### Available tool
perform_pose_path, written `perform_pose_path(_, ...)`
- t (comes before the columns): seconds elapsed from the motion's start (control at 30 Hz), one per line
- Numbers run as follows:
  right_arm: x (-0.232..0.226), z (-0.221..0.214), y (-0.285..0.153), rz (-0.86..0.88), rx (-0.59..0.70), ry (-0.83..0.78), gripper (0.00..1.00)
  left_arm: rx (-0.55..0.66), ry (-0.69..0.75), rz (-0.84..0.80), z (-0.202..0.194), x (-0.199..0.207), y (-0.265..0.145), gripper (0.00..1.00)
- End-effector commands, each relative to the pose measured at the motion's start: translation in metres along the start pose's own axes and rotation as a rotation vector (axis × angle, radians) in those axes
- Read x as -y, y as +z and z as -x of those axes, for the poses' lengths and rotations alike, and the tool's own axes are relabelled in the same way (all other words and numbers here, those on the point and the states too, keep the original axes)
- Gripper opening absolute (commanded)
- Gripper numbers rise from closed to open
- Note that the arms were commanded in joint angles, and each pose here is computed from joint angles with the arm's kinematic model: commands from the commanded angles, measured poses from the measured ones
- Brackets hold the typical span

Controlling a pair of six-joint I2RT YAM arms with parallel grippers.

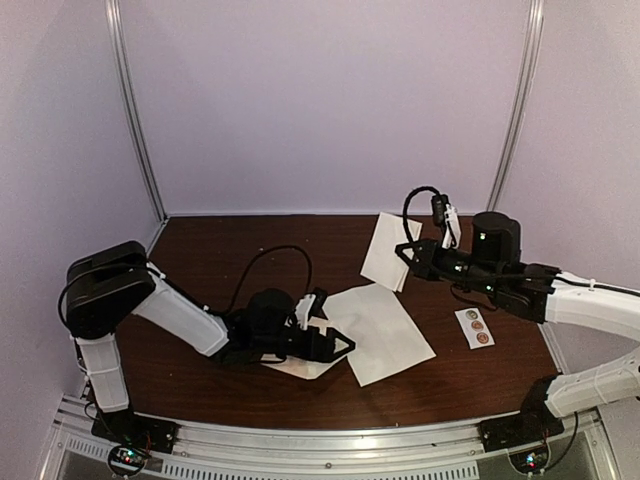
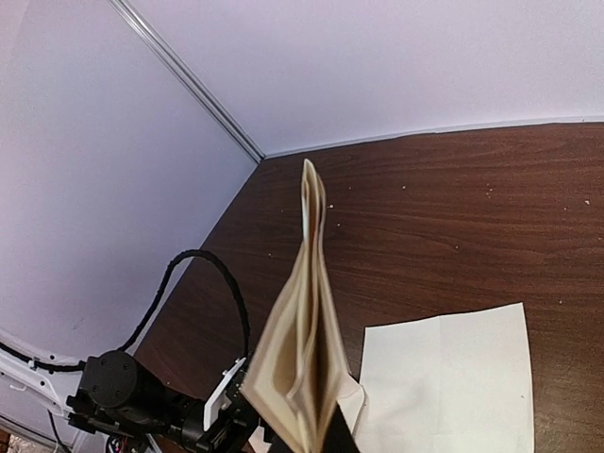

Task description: Place the letter into the envelope and seal it

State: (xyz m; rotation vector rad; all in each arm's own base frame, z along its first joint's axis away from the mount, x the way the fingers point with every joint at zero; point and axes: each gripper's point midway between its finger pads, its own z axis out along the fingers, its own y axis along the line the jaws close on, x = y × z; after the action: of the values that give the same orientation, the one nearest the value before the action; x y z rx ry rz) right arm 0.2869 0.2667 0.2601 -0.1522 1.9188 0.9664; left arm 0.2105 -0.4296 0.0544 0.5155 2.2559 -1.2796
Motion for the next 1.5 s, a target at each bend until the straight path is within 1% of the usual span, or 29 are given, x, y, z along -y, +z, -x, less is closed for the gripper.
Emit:
perform_pose_path(0.0,0.010,0.009,-0.008,-0.015,0.008,0.034,0.00,0.020,0.088,-0.028,0.032,0.035,-0.010,0.93)
perform_pose_path(0.13,0.024,0.006,-0.013,-0.040,-0.013,0.061,0.00,0.011,0.125,0.086,0.045,0.026,-0.034,0.94)
perform_pose_path(0.23,0.026,-0.001,-0.014,-0.031,-0.041,0.088,0.00,-0.005,0.109,0.194,0.051,0.001,-0.055,0.95)
perform_pose_path(0.3,0.024,-0.009,-0.012,-0.007,-0.078,0.106,0.00,-0.014,0.088,0.254,0.054,-0.018,-0.068,0.93)
perform_pose_path(0.37,0.022,-0.020,-0.009,0.010,-0.130,0.136,0.00,-0.031,0.053,0.293,0.052,-0.039,-0.080,0.87)
perform_pose_path(0.47,0.017,-0.042,-0.003,0.052,-0.224,0.200,0.00,-0.038,0.001,0.330,0.050,-0.066,-0.096,0.72)
perform_pose_path(0.5,0.015,-0.049,-0.001,0.061,-0.249,0.215,0.00,-0.040,-0.011,0.337,0.048,-0.072,-0.100,0.71)
perform_pose_path(0.63,0.010,-0.074,0.003,0.059,-0.330,0.246,0.00,-0.053,-0.025,0.370,0.044,-0.089,-0.109,0.70)
perform_pose_path(0.7,0.012,-0.086,0.003,0.041,-0.369,0.263,0.00,-0.065,-0.041,0.381,0.042,-0.097,-0.110,0.66)
perform_pose_path(0.77,0.012,-0.093,0.003,0.034,-0.387,0.274,0.00,-0.082,-0.051,0.374,0.037,-0.100,-0.109,0.60)
perform_pose_path(0.87,0.013,-0.097,0.004,0.023,-0.395,0.280,0.00,-0.106,-0.060,0.371,0.032,-0.103,-0.106,0.57)
perform_pose_path(1.17,0.014,-0.101,0.006,0.009,-0.406,0.283,0.00,-0.157,-0.089,0.371,0.014,-0.110,-0.104,0.56)
perform_pose_path(1.47,0.014,-0.103,0.009,0.005,-0.413,0.278,0.00,-0.215,-0.108,0.355,-0.012,-0.115,-0.107,0.55)
